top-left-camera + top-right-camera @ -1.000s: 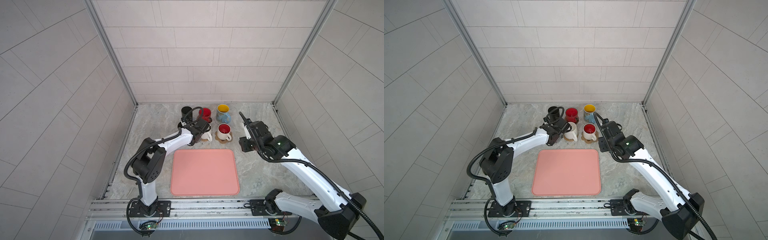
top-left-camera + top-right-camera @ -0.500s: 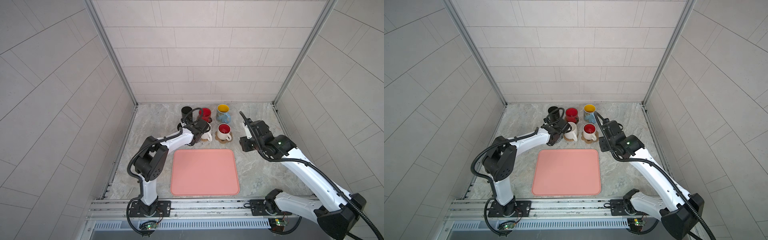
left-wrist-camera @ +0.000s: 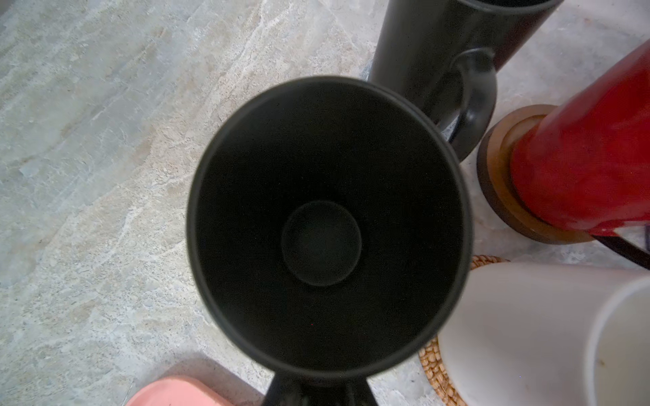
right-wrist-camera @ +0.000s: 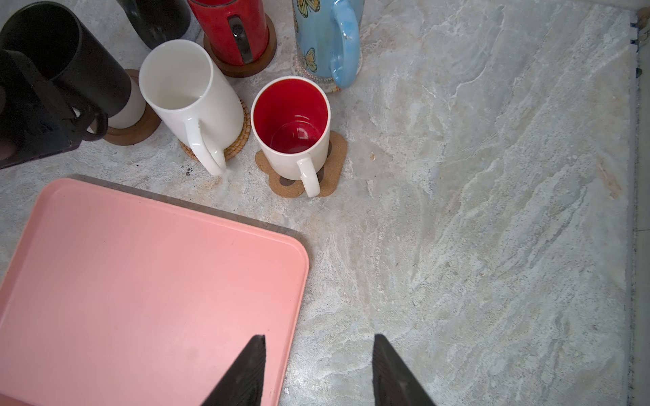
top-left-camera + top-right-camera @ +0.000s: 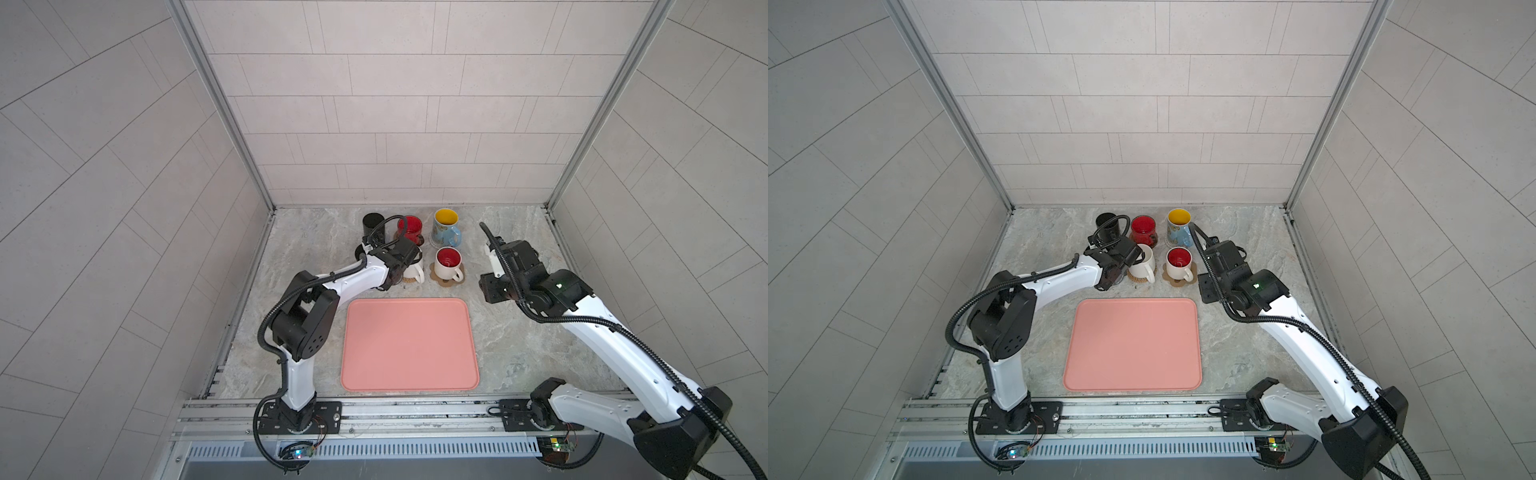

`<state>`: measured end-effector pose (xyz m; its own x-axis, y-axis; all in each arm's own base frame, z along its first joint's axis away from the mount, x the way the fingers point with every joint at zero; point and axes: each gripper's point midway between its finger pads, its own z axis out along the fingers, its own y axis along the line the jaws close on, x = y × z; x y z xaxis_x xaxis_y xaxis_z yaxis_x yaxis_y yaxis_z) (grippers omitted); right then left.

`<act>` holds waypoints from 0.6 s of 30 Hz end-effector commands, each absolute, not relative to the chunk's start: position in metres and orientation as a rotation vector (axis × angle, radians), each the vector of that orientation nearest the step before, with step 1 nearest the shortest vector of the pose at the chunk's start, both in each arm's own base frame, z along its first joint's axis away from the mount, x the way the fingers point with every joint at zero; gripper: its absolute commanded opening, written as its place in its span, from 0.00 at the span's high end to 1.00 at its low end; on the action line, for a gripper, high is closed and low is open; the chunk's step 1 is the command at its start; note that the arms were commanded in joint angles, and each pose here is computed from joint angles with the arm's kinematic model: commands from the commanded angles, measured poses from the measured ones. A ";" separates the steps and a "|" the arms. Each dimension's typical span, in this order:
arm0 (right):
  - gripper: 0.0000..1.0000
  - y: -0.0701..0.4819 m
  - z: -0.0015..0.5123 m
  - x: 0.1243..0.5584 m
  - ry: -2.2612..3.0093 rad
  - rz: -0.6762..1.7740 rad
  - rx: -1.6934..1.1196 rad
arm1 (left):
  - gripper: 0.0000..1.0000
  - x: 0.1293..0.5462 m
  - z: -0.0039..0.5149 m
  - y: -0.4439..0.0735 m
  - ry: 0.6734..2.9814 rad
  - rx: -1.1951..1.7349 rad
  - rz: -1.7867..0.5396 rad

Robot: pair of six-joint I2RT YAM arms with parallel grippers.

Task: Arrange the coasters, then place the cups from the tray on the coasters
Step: 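Lower the black mug onto the brown round coaster with the left gripper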

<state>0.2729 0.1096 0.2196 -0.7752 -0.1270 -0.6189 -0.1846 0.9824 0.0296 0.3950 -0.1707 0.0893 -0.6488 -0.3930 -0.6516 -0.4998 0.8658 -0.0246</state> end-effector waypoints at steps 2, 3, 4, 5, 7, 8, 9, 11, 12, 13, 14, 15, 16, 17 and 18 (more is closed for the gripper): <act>0.49 0.106 0.216 0.270 2.484 0.101 -0.217 | 0.78 0.401 0.090 -0.169 2.334 -0.673 0.216; 0.49 0.106 0.215 0.270 2.485 0.099 -0.217 | 0.78 0.401 0.090 -0.169 2.336 -0.674 0.216; 0.49 0.105 0.216 0.270 2.485 0.099 -0.217 | 0.77 0.401 0.091 -0.169 2.336 -0.675 0.214; 0.49 0.105 0.216 0.270 2.484 0.099 -0.213 | 0.76 0.400 0.090 -0.169 2.338 -0.675 0.215; 0.49 0.106 0.217 0.270 2.483 0.102 -0.214 | 0.72 0.399 0.091 -0.169 2.340 -0.676 0.213; 0.49 0.105 0.217 0.270 2.483 0.101 -0.212 | 0.70 0.399 0.091 -0.170 2.341 -0.676 0.210; 0.49 0.105 0.217 0.270 2.482 0.101 -0.212 | 0.67 0.399 0.091 -0.170 2.344 -0.676 0.205; 0.49 0.106 0.218 0.270 2.481 0.103 -0.210 | 0.64 0.399 0.092 -0.171 2.348 -0.684 0.194; 0.49 0.106 0.218 0.270 2.480 0.104 -0.208 | 0.62 0.398 0.092 -0.172 2.351 -0.685 0.185; 0.49 0.105 0.219 0.270 2.480 0.104 -0.206 | 0.61 0.398 0.092 -0.173 2.354 -0.687 0.177; 0.49 0.106 0.219 0.270 2.480 0.105 -0.207 | 0.61 0.398 0.093 -0.174 2.355 -0.690 0.168; 0.49 0.105 0.220 0.270 2.480 0.104 -0.207 | 0.60 0.398 0.094 -0.175 2.358 -0.690 0.158; 0.49 0.106 0.220 0.270 2.480 0.105 -0.208 | 0.59 0.398 0.094 -0.176 2.358 -0.696 0.149; 0.49 0.105 0.221 0.270 2.480 0.104 -0.206 | 0.58 0.398 0.095 -0.177 2.359 -0.701 0.135; 0.49 0.105 0.221 0.270 2.479 0.103 -0.205 | 0.57 0.397 0.095 -0.178 2.363 -0.704 0.117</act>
